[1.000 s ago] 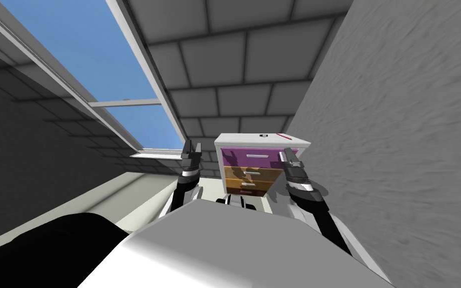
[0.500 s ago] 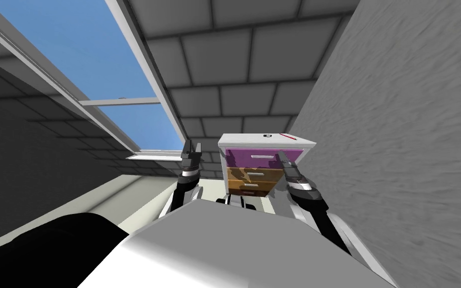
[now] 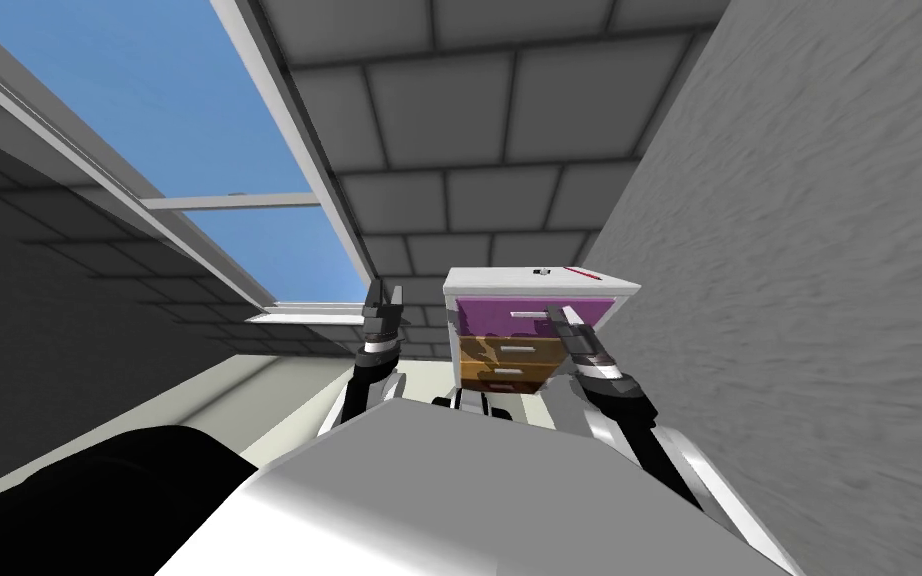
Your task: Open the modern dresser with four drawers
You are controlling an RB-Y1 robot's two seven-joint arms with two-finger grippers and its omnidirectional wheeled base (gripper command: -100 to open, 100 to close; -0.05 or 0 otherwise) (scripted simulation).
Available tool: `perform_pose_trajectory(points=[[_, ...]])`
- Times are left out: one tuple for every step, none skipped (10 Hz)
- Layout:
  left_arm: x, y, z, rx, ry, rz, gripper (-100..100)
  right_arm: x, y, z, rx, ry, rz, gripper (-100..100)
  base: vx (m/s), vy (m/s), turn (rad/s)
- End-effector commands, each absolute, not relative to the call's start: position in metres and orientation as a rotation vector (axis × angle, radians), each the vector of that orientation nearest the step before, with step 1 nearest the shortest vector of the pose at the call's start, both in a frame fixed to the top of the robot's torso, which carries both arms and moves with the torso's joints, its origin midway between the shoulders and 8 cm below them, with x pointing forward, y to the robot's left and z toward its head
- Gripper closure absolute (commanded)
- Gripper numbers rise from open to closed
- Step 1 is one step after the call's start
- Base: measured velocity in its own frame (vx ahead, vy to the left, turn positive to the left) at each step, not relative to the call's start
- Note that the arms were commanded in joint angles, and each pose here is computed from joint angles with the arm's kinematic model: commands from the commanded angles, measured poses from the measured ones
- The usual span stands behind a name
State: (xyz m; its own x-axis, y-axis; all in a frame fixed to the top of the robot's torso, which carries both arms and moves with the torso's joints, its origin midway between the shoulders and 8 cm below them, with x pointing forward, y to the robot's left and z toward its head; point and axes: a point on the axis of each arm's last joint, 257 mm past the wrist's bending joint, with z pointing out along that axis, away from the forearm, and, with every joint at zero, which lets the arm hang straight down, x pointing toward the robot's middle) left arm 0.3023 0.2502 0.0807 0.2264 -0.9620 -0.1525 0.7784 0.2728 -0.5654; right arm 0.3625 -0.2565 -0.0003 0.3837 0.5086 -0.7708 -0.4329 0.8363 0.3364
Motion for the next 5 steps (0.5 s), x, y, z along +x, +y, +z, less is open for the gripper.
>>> perform_pose_trajectory(points=[[0.302, 0.25, 0.081, -0.412, 0.529, -1.247, 0, 0.369, -0.262, -0.013, -0.001, 1.056, 0.451, -100, 0.004, 0.103, -0.063], [0.302, 0.25, 0.081, -0.412, 0.529, -1.247, 0, 0.373, -0.266, -0.02, -0.039, 1.075, 0.386, -100, 0.015, 0.136, -0.062], [0.302, 0.25, 0.081, -0.412, 0.529, -1.247, 0, 0.373, -0.265, -0.02, -0.046, 1.075, 0.375, -100, 0.024, 0.101, -0.027], [0.302, 0.25, 0.081, -0.412, 0.529, -1.247, 0, 0.376, -0.269, -0.027, -0.091, 1.095, 0.304, -100, 0.016, 0.075, -0.04], [0.302, 0.25, 0.081, -0.412, 0.529, -1.247, 0, 0.379, -0.273, -0.033, -0.13, 1.115, 0.241, -100, 0.007, 0.097, -0.056]])
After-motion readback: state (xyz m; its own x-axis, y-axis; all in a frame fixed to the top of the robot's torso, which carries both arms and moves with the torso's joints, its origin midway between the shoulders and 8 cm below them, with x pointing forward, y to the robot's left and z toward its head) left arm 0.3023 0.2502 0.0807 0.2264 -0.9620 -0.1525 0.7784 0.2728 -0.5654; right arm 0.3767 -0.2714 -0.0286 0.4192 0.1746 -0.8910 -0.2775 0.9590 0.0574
